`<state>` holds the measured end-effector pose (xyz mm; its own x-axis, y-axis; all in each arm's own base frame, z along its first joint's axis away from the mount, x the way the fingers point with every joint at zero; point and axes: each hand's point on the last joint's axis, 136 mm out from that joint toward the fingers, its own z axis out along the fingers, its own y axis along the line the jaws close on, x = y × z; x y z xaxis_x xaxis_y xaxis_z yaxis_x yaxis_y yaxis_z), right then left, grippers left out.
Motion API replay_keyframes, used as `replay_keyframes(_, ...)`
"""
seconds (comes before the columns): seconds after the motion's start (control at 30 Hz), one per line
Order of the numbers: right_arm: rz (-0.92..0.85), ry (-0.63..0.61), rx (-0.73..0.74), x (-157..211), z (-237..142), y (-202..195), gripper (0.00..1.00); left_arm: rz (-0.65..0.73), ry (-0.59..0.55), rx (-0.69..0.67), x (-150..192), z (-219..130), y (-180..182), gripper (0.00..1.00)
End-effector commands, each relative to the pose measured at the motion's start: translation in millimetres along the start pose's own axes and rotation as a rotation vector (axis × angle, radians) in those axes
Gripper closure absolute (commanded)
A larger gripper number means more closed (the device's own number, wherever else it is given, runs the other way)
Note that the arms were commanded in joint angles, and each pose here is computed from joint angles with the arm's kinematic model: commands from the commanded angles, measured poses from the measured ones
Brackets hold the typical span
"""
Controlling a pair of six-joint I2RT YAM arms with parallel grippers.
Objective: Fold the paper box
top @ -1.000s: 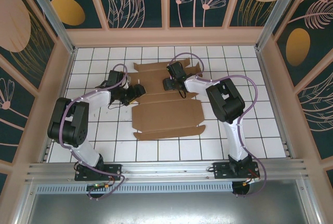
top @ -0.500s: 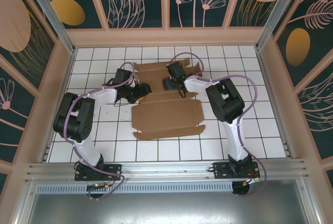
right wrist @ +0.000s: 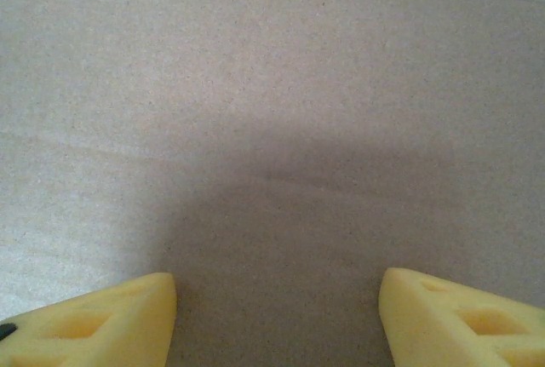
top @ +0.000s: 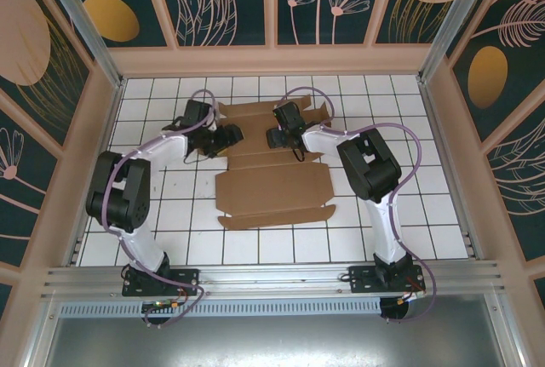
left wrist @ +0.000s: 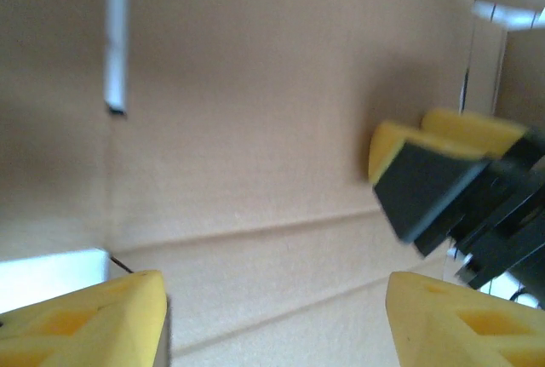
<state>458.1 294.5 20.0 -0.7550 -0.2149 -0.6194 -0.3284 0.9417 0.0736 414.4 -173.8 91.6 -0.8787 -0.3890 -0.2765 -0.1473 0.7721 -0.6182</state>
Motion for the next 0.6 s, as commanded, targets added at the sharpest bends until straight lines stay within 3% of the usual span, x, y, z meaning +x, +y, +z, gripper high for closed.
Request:
replay_keyframes(0.0, -0.005, 0.361, 0.051, 118.9, 17.1, -20.5, 0.35, 0.004, -0.109, -0.107, -33.5, -26.3, 20.0, 0.32)
replay_keyframes(0.27, -0.007, 0.355, 0.042, 117.1, 15.2, -22.1, 0.35, -0.009, -0.186, -0.321, -66.3, -19.9, 83.6, 0.3)
replay_keyframes(0.57, -0.011, 0.356, 0.029, 117.9, 15.0, -20.1, 0.36, 0.025, -0.12, -0.316, -86.3, 15.8, 91.6, 0.34)
